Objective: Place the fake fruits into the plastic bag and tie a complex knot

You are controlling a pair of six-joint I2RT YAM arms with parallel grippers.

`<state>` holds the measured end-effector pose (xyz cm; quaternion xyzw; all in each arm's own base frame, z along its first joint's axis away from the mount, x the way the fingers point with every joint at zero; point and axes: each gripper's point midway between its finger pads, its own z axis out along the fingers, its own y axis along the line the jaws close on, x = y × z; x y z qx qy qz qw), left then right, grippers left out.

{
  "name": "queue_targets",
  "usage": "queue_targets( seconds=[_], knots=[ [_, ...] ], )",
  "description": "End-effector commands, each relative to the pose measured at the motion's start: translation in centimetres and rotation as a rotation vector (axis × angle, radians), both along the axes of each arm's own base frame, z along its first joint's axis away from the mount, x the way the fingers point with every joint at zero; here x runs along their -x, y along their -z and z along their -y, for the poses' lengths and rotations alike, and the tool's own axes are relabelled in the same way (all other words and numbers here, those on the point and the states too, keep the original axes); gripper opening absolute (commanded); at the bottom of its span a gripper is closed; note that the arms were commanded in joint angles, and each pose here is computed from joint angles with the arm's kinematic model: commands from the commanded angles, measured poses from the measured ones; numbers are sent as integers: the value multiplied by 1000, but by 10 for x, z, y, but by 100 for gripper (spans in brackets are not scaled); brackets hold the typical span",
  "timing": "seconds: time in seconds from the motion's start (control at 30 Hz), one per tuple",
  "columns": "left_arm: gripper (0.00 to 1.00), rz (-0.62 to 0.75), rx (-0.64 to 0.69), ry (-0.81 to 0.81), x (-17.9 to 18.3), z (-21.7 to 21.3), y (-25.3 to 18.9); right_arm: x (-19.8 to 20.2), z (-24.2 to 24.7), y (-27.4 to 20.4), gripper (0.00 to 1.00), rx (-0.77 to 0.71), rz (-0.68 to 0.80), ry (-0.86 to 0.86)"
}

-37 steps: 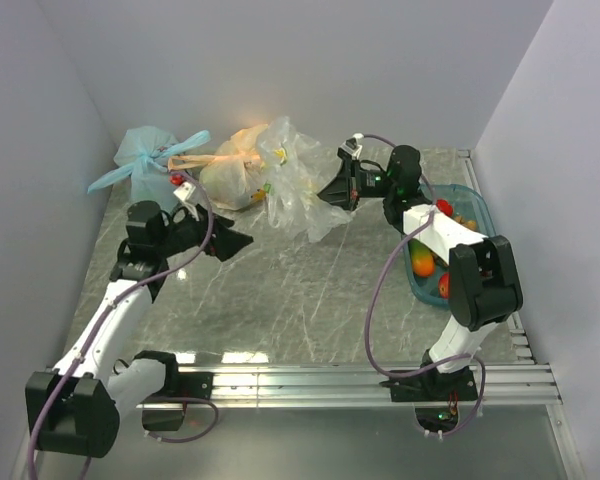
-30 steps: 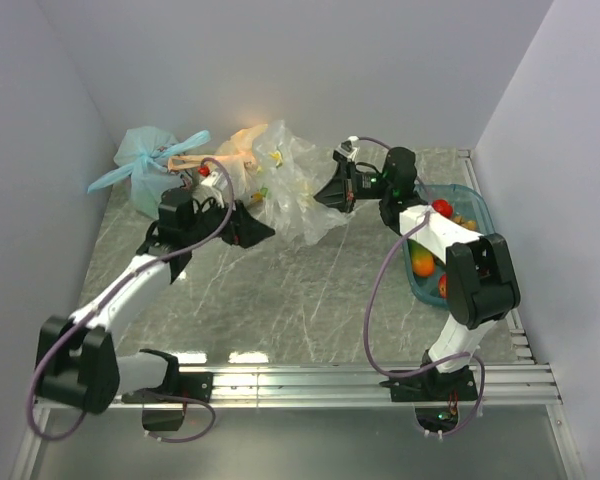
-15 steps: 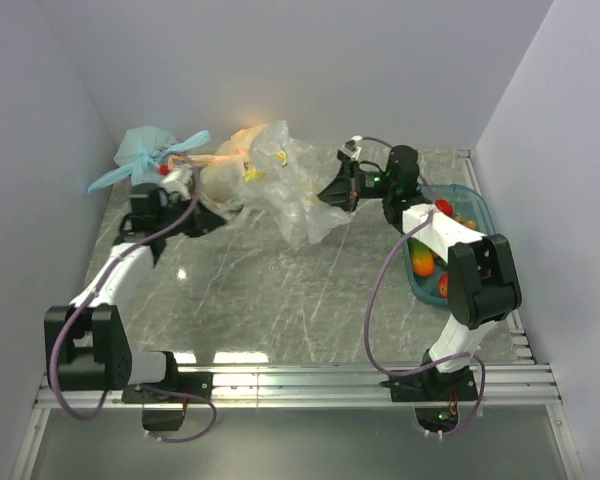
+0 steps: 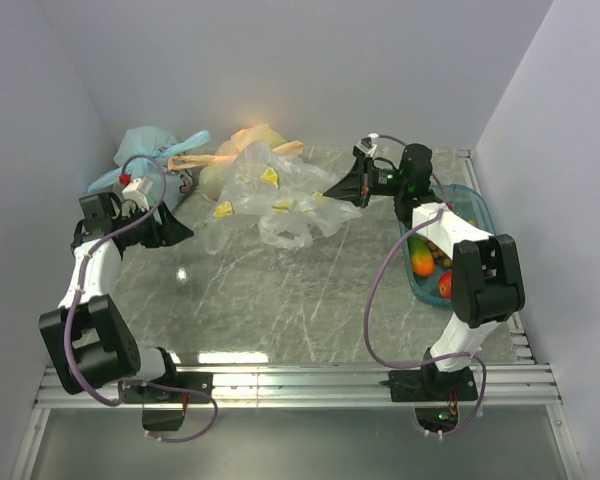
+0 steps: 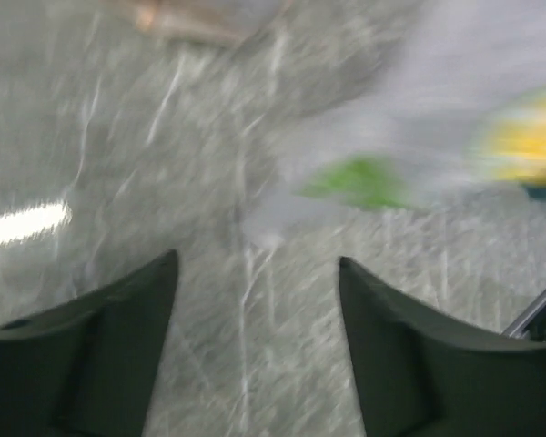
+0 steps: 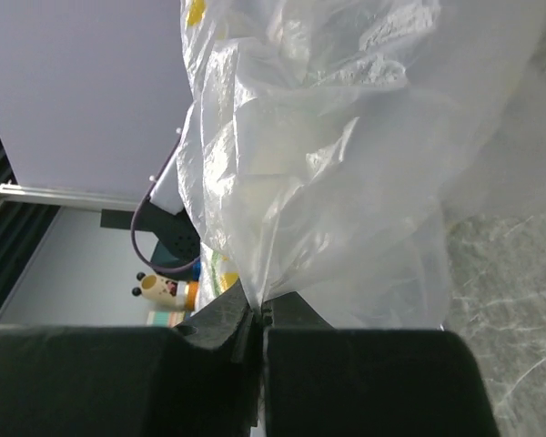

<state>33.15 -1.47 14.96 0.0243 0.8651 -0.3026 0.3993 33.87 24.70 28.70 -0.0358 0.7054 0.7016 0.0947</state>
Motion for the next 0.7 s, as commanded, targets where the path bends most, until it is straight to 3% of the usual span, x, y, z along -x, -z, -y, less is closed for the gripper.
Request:
queue_targets(
  seconds=[0.0, 0.2, 0.3, 0.33, 0.43, 0.5, 0.67],
  knots=[
    [79, 293, 6, 143, -3, 21, -85, 15, -10, -9, 0, 1, 51, -19],
    [87, 473, -78, 262, 34, 69, -129, 4, -16, -2, 0, 2, -13, 34],
    [92, 438, -55, 345, 53, 121, -122, -2, -17, 0, 0, -15, -55, 59],
    [95, 370, 27, 370, 65, 146, -120, -4, -18, 0, 0, -24, -71, 64],
    [99, 280, 65, 349, 63, 174, -100, -6, -19, 4, 0, -21, -93, 67],
    [99, 279, 69, 315, 49, 188, -96, -7, -19, 7, 0, -19, -105, 78],
    [99, 117, 182, 157, 16, 205, -85, -5, -17, 4, 0, -70, -134, 93]
  ],
)
